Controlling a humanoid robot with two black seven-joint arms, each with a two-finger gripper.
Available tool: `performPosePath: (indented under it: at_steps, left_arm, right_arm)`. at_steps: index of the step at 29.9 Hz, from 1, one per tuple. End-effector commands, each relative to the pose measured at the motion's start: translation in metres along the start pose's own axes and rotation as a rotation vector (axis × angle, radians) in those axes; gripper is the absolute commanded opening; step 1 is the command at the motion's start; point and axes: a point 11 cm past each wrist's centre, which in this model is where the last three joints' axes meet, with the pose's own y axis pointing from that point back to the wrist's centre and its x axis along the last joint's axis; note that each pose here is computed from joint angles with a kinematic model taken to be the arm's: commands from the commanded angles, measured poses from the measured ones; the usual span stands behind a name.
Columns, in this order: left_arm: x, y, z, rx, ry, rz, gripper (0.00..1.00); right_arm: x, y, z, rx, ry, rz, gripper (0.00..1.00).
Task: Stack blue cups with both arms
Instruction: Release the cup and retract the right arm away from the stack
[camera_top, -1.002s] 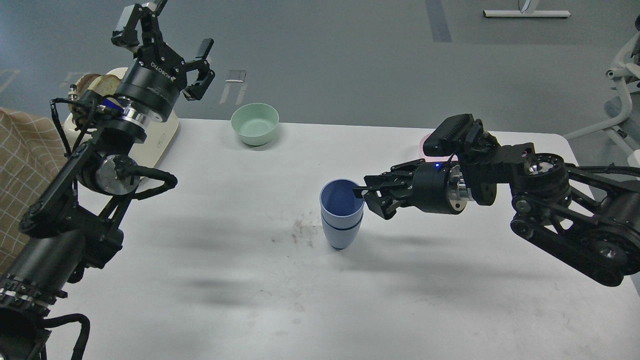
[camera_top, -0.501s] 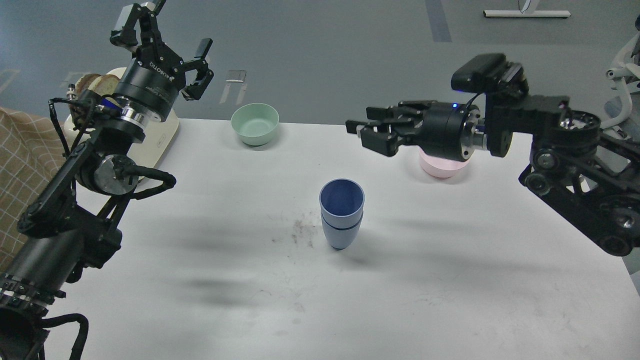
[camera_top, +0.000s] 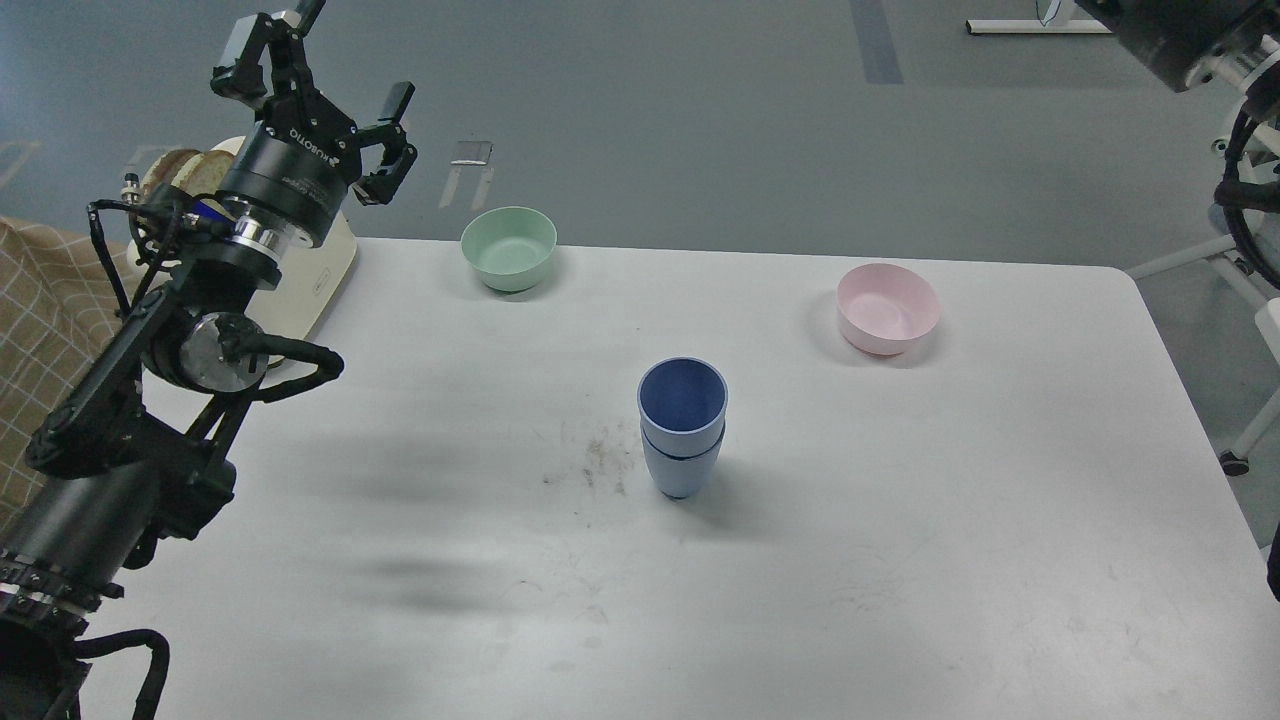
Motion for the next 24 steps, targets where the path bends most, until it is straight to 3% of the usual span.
performPosePath:
  at_steps: [1,11,17,24]
  left_arm:
    - [0.0,0.0,0.006,-0.009,0.003,-0.029,0.98]
    - [0.037,0.007,0.011,0.013,-0.028,0.066,0.98]
    - [0.04,0.007,0.016,-0.012,-0.009,0.083,0.98]
    - [0.04,0.006,0.019,-0.027,0.013,0.079,0.98]
  right_arm:
    - [0.026,0.026,0.022,0.022,-0.217,0.11,1.0]
    - [0.034,0.091,0.099,0.001,-0.625,0.317,1.0]
    - [0.033,0.118,0.115,0.048,-0.774,0.407,1.0]
    - [0.036,0.121,0.11,0.069,-0.774,0.408,1.0]
